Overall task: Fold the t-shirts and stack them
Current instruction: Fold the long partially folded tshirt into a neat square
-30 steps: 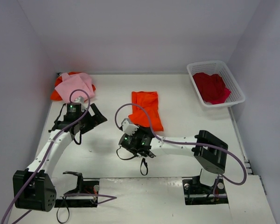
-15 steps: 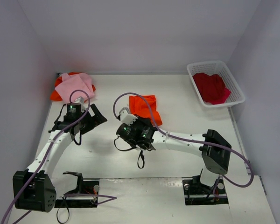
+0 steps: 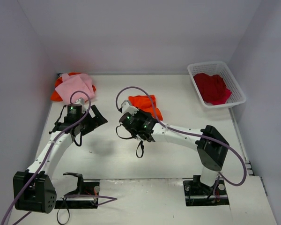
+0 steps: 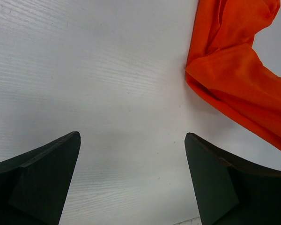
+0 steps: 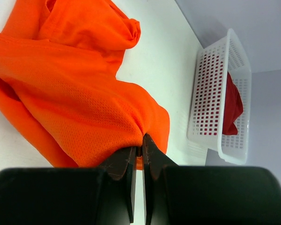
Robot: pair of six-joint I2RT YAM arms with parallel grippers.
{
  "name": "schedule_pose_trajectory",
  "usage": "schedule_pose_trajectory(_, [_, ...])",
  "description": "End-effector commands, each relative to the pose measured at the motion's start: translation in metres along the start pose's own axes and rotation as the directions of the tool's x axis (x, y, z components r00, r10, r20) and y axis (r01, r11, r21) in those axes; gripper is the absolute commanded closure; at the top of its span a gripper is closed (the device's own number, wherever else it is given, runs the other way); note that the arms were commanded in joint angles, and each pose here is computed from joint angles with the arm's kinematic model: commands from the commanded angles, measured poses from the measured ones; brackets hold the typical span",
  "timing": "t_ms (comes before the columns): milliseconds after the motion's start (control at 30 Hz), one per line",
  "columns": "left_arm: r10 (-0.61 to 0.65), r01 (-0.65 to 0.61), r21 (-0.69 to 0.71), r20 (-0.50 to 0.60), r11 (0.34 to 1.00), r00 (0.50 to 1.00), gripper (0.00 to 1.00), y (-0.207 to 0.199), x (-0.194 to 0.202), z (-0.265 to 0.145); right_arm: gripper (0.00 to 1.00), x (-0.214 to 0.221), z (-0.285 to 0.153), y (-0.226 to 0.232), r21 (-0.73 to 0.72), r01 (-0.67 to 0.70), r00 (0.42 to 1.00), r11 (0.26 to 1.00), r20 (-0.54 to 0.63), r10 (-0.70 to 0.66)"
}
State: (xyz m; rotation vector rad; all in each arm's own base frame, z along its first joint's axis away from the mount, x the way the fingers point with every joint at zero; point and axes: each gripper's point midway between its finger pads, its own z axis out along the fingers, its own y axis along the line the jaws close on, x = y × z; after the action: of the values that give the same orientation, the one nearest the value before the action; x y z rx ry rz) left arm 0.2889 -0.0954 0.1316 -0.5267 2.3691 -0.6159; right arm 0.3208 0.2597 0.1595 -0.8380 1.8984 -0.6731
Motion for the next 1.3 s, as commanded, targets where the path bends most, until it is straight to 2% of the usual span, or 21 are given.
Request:
schedule_pose_trajectory(0, [0.025, -0.028, 0.044, 0.058, 0.999, 0.998, 0.12, -0.011, -0.016, -0.003, 1.00, -0.026, 0.011, -0.012, -0.004, -0.060, 0.997, 0.998, 0.056, 0.060])
schedule_pose_trajectory(200, [0.023, -0.025, 0.041, 0.055, 0.999, 0.998, 0.12, -0.010, -0.015, -0.001, 1.00, -0.031, 0.038, -0.007, -0.020, -0.056, 0.997, 0.998, 0.061, 0.057])
schedule_pose_trajectory(600, [0.024, -0.026, 0.034, 0.060, 0.999, 0.998, 0.12, -0.010, -0.016, -0.002, 1.00, -0.055, 0.060, 0.014, -0.060, -0.036, 0.994, 0.998, 0.098, 0.042])
schedule_pose_trajectory(867, [0.023, -0.025, 0.029, 0.054, 0.999, 0.998, 0.12, -0.007, -0.015, 0.000, 1.00, -0.066, 0.075, 0.006, -0.059, -0.049, 0.992, 0.997, 0.110, 0.055])
schedule_pose_trajectory(1267, [0.023, -0.025, 0.025, 0.059, 0.999, 0.998, 0.12, -0.009, -0.018, -0.002, 1.00, -0.086, 0.071, -0.017, -0.048, -0.081, 0.984, 0.996, 0.154, 0.088])
